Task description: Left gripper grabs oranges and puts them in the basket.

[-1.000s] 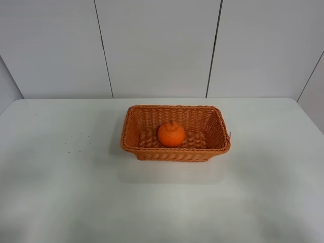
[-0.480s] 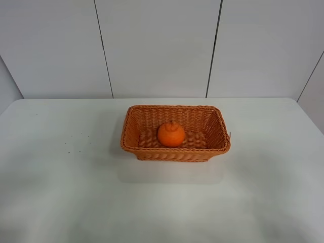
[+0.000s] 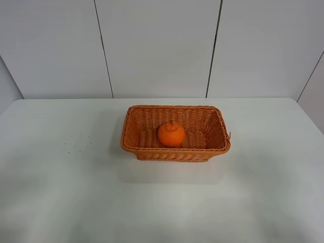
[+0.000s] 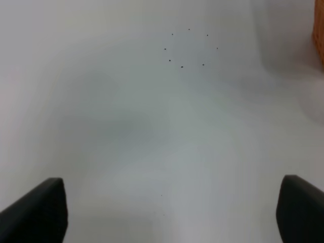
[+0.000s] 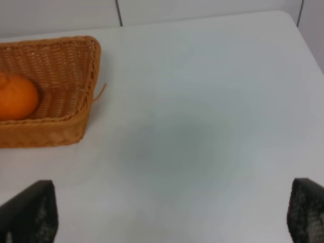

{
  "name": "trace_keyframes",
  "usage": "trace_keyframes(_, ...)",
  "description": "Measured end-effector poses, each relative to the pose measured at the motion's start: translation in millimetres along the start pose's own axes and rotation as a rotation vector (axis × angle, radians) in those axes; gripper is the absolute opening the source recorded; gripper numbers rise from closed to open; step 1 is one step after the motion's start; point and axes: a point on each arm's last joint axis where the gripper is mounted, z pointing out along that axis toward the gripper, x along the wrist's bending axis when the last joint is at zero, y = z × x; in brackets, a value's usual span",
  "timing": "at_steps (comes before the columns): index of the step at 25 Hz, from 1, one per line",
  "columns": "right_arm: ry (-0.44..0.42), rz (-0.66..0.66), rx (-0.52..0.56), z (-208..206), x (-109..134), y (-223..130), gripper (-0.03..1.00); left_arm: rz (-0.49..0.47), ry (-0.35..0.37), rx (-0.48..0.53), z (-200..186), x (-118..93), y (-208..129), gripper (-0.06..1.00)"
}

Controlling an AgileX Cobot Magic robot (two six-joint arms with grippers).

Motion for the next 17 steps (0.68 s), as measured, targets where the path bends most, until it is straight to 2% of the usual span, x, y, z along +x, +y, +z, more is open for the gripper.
trace_keyframes(17, 0.0, 0.0, 0.0, 0.0, 0.0, 0.0, 0.69, -0.002, 0.0, 0.0, 0.0, 0.0, 0.0, 0.93)
